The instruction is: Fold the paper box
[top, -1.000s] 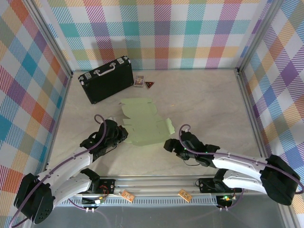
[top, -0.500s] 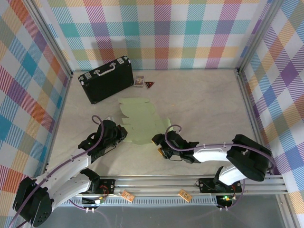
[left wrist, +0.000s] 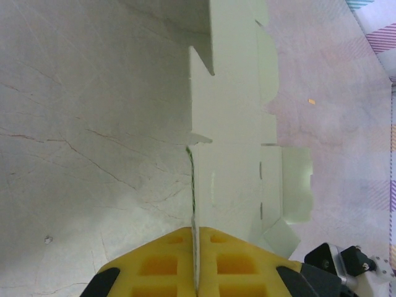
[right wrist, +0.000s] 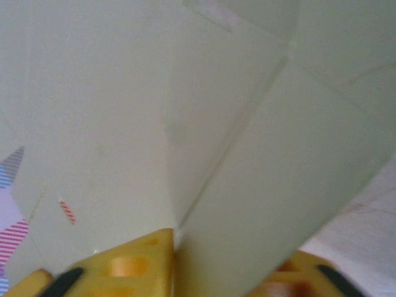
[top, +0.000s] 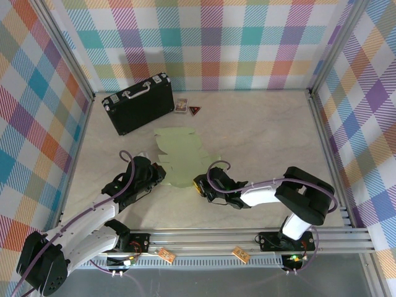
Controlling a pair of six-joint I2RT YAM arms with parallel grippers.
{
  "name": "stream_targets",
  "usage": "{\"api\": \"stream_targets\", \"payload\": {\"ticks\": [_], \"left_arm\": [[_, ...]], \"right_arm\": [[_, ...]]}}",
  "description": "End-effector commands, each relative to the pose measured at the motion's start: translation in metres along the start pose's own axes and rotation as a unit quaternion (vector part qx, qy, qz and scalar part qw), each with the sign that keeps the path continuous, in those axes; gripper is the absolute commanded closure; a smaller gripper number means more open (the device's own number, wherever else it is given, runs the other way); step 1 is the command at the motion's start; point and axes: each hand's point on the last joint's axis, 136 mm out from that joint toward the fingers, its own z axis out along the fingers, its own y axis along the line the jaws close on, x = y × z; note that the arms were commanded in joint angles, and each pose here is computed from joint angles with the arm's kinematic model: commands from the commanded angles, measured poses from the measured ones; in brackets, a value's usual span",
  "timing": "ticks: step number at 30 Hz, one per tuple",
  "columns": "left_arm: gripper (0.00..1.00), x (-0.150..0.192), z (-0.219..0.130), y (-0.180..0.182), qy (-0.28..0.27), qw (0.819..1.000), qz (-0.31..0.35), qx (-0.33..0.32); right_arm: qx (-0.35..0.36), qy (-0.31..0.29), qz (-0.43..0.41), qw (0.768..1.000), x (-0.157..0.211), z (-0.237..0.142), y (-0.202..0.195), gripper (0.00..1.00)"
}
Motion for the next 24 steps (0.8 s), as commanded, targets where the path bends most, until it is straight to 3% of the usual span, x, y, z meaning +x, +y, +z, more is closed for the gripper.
{"api": "stream_targets", "payload": {"ticks": [1, 3, 5, 7, 8, 10, 12, 14, 17, 18, 21, 24], "left_arm": [[0.98, -0.001, -0.004, -0.001, -0.003, 1.0, -0.001, 0.007], [0.83, -0.001, -0.006, 0.0, -0.004, 1.0, 0.006, 0.003], [0.54, -0.003, -0.01, 0.001, -0.006, 1.0, 0.017, -0.005], [0.32, -0.006, -0.018, 0.006, -0.009, 0.999, 0.037, -0.027], [0.24, -0.011, -0.026, 0.007, -0.017, 0.998, 0.049, -0.037], [0.15, -0.025, -0.045, 0.002, -0.039, 0.995, 0.08, -0.051], [0.1, -0.045, -0.071, -0.007, -0.067, 0.988, 0.12, -0.065], [0.09, -0.062, -0.094, -0.024, -0.088, 0.98, 0.166, -0.062], [0.09, -0.076, -0.117, -0.065, -0.094, 0.963, 0.254, -0.019], [0.09, -0.079, -0.124, -0.082, -0.09, 0.955, 0.281, 0.003], [0.11, -0.083, -0.139, -0.127, -0.078, 0.933, 0.345, 0.061], [0.14, -0.087, -0.154, -0.164, -0.062, 0.914, 0.388, 0.102]], "right_arm": [[-0.022, -0.017, -0.021, 0.999, 0.0, -0.011, 0.025, 0.95], [-0.009, -0.031, -0.051, 0.998, -0.01, -0.023, 0.028, 1.0], [-0.014, -0.046, -0.084, 0.995, -0.022, -0.036, 0.037, 1.0], [-0.011, -0.053, -0.149, 0.987, -0.036, -0.051, 0.051, 1.0], [-0.017, -0.05, -0.198, 0.979, -0.041, -0.06, 0.066, 1.0], [-0.031, -0.025, -0.343, 0.939, -0.041, -0.074, 0.101, 1.0], [0.012, -0.025, -0.48, 0.877, -0.051, -0.092, 0.117, 1.0], [0.048, -0.026, -0.617, 0.785, -0.056, -0.107, 0.128, 1.0], [0.061, 0.015, -0.78, 0.622, -0.049, -0.126, 0.128, 1.0], [0.068, 0.013, -0.808, 0.585, -0.051, -0.134, 0.131, 1.0], [0.054, 0.045, -0.868, 0.491, -0.039, -0.152, 0.132, 1.0], [0.009, 0.05, -0.897, 0.438, -0.024, -0.165, 0.134, 1.0]]}}
